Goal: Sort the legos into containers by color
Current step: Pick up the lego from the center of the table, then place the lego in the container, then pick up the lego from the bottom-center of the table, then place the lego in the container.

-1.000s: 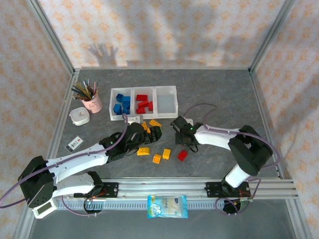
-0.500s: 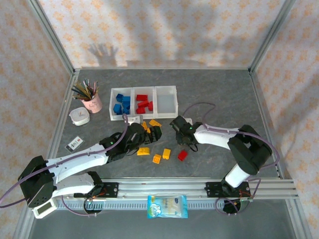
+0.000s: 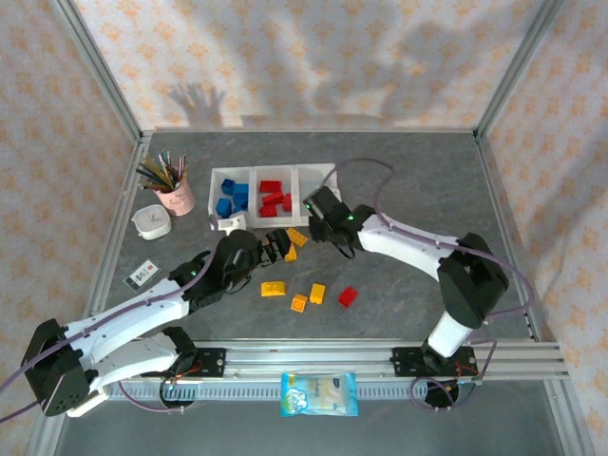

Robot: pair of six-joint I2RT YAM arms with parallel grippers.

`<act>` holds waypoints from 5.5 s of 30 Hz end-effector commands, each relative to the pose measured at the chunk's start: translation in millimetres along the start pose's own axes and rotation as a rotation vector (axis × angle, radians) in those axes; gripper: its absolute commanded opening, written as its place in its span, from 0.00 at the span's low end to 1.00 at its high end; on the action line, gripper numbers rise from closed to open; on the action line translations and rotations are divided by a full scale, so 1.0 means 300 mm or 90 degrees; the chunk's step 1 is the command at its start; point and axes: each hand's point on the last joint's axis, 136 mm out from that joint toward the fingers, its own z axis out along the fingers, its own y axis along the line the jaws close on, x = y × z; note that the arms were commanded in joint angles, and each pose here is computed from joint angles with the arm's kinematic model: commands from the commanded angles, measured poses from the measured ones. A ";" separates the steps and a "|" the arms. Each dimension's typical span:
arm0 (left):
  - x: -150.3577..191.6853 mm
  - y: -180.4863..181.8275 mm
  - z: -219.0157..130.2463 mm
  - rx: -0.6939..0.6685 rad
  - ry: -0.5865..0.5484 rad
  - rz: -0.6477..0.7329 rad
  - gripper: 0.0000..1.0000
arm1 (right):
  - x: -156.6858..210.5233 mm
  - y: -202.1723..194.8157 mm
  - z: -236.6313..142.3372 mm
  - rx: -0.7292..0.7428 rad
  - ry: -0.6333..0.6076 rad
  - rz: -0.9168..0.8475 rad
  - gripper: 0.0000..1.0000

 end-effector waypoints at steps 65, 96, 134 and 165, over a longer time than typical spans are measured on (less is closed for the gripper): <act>0.057 -0.056 -0.001 0.046 0.029 0.057 0.99 | 0.353 -0.242 -0.180 0.127 0.075 0.106 0.86; 0.149 -0.049 0.027 0.041 0.069 0.066 0.99 | 0.720 -0.292 -0.153 0.181 0.204 0.162 0.61; -0.099 0.082 -0.091 -0.067 -0.047 0.036 0.99 | -0.081 0.160 -0.060 -0.031 -0.058 -0.015 0.30; -0.145 0.231 -0.071 -0.126 -0.061 -0.004 0.99 | -0.428 0.287 0.202 -0.057 -0.105 -0.067 0.60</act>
